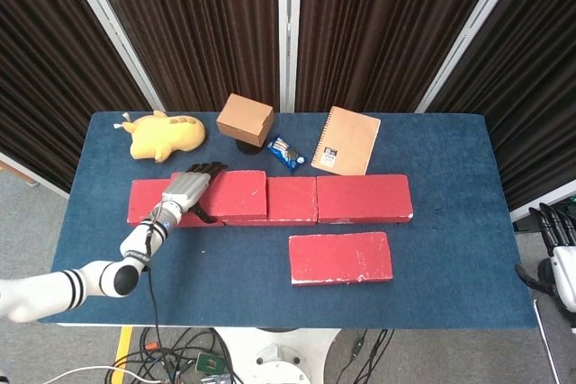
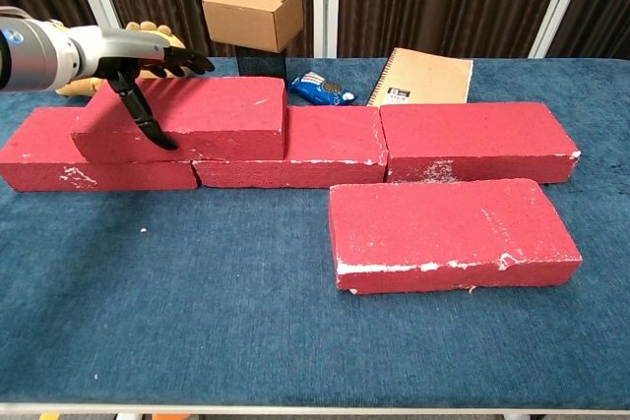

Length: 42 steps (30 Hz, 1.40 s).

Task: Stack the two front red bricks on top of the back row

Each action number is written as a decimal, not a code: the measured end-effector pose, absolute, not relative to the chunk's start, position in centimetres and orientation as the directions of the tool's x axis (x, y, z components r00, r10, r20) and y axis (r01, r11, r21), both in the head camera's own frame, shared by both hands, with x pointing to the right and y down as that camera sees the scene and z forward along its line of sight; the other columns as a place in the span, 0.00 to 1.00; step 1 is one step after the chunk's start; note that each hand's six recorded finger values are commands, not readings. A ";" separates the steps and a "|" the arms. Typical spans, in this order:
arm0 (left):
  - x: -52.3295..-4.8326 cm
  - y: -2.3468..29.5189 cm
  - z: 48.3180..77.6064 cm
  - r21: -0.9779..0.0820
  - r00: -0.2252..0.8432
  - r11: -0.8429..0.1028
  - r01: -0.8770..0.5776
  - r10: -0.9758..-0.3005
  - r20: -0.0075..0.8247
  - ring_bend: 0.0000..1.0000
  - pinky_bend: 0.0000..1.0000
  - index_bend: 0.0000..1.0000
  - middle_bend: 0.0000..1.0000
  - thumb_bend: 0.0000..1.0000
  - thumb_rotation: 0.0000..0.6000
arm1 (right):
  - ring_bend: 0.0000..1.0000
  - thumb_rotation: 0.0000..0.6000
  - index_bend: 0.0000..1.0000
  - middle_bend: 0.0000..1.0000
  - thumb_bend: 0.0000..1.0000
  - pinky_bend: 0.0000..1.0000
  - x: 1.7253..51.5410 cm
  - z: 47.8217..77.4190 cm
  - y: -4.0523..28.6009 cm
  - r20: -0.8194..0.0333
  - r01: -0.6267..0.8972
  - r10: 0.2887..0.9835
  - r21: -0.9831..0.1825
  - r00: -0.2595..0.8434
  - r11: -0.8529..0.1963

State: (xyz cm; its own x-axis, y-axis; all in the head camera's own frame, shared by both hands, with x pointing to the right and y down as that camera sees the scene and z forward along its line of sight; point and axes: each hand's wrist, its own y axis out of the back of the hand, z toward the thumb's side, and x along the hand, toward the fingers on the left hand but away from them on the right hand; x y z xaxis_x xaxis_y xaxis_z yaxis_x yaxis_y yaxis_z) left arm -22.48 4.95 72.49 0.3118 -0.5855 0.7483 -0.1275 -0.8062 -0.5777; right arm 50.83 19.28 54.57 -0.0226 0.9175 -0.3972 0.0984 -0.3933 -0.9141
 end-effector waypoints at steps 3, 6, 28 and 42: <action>-22.4 5.0 72.1 -0.580 0.319 -0.804 -0.131 -0.588 0.743 0.00 0.00 0.00 0.00 0.00 1.00 | 0.00 1.00 0.00 0.00 0.18 0.00 50.8 54.5 19.3 -0.395 0.098 0.918 -0.915 -0.023 -0.392; -22.5 5.0 71.6 -0.580 0.325 -0.804 -0.133 -0.588 0.741 0.00 0.00 0.00 0.00 0.00 1.00 | 0.00 1.00 0.00 0.00 0.18 0.00 50.9 54.3 19.2 -0.391 0.098 0.920 -0.917 -0.024 -0.387; -33.9 11.1 60.0 -0.794 0.186 -0.592 -0.140 -0.803 0.566 0.00 0.00 0.00 0.00 0.00 1.00 | 0.00 1.00 0.00 0.00 0.02 0.00 42.5 54.5 18.3 -0.435 -0.068 0.868 -0.899 0.241 -0.432; -39.8 17.4 58.4 -0.814 0.082 -0.559 -0.156 -0.829 0.554 0.00 0.00 0.00 0.00 0.00 1.00 | 0.00 1.00 0.00 0.00 0.00 0.00 32.3 60.6 18.9 -0.614 -0.137 0.652 -0.766 0.444 -0.628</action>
